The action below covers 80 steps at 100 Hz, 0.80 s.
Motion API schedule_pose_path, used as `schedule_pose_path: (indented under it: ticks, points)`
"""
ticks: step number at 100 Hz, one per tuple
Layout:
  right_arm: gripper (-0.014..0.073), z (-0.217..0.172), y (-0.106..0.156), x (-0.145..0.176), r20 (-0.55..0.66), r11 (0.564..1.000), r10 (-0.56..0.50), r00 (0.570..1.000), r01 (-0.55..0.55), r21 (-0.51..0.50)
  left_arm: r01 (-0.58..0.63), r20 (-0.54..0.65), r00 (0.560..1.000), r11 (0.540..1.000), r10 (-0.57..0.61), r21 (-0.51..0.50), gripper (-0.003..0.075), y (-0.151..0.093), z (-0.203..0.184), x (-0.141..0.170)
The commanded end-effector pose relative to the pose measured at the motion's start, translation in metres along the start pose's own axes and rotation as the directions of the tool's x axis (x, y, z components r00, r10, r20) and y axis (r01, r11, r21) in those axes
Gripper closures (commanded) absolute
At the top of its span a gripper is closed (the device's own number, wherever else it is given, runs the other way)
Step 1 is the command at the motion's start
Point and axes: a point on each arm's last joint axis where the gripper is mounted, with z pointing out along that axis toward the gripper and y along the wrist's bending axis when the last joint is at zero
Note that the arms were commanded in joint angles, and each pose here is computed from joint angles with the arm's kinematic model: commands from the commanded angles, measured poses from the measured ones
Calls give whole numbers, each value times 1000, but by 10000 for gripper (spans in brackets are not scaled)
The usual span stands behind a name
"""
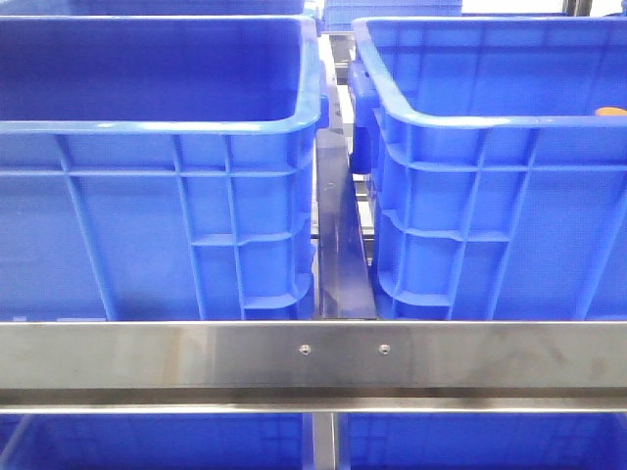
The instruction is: Pick red and yellow buttons and place in box
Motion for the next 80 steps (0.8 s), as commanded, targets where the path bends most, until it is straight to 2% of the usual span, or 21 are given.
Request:
schedule_pose_path:
  ticks: [1,20,80]
  points:
    - [711,-1,2,-9,26,1000,-7,1000,7,-14,4,162,987,1000,0,-25,739,2,-4,-11]
    - [711,-1,2,-9,26,1000,-7,1000,7,-14,6,154,988,1000,-2,-25,739,1,-2,1]
    - [711,-1,2,-9,26,1000,-7,1000,7,-14,12,154,988,1000,-8,-23,739,1,-2,1]
